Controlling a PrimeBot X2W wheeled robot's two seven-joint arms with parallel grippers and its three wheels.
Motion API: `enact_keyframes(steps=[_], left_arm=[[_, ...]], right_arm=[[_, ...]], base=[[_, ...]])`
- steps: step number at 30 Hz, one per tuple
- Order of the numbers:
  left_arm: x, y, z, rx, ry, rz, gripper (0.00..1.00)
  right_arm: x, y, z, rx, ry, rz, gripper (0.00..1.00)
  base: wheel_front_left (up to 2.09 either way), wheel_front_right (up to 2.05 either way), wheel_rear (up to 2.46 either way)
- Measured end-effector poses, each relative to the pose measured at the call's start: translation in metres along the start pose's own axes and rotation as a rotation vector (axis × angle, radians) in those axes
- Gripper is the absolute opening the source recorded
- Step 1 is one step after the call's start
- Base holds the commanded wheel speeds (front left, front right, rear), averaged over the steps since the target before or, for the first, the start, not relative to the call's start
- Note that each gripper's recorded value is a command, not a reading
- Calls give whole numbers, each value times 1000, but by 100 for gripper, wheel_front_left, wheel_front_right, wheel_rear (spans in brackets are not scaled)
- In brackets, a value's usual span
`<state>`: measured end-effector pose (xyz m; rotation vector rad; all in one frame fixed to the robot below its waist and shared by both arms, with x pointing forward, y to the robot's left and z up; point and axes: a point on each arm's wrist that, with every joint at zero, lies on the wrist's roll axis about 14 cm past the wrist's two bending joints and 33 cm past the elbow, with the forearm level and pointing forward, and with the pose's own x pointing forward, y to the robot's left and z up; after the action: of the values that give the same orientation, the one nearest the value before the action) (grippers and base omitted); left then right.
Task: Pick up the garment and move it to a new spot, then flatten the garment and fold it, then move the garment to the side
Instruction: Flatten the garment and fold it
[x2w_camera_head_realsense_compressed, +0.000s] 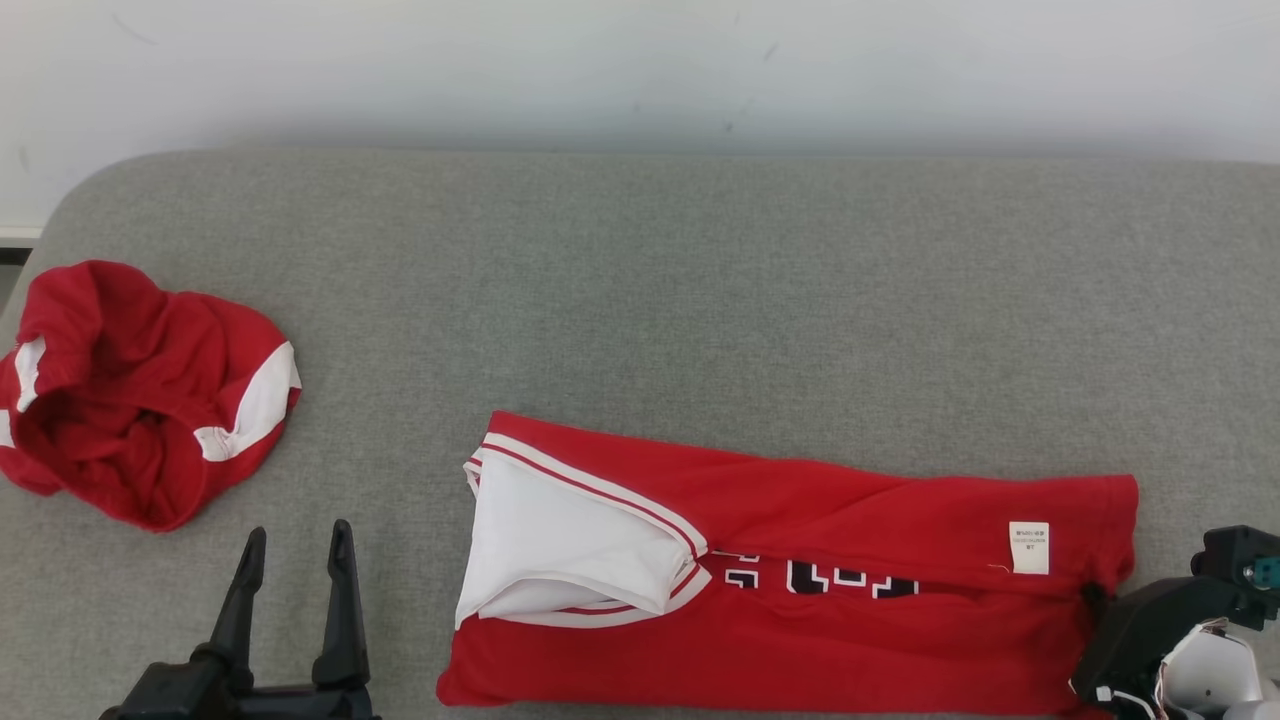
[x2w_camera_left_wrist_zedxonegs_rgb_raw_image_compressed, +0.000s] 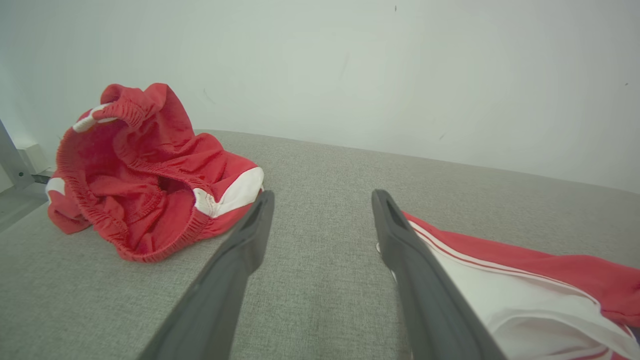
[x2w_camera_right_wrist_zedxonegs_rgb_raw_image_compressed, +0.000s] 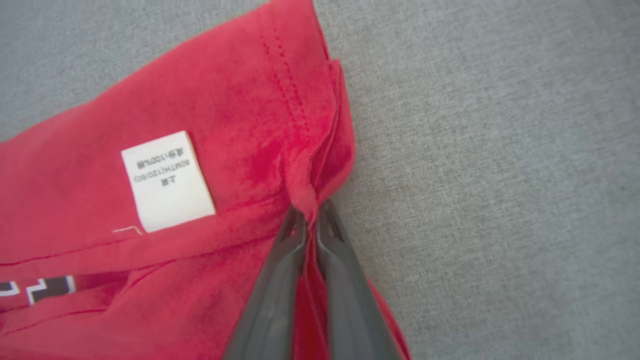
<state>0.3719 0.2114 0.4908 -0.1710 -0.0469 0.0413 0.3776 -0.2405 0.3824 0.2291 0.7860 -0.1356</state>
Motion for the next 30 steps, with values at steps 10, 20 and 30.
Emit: enact_keyframes(steps=[10, 20, 30], left_arm=[[2, -5, 4, 1, -13, -16, 100], [2, -11, 5, -6, -17, -32, 100], [-3, -17, 4, -11, -10, -57, 100]], right_arm=[[-29, -64, 66, 126, -265, -175, 0], [-82, -132, 88, 144, -385, -412, 0], [-69, -28, 75, 47, -301, -41, 0]], base=[[0, 0, 0], [0, 0, 0], [0, 0, 0]])
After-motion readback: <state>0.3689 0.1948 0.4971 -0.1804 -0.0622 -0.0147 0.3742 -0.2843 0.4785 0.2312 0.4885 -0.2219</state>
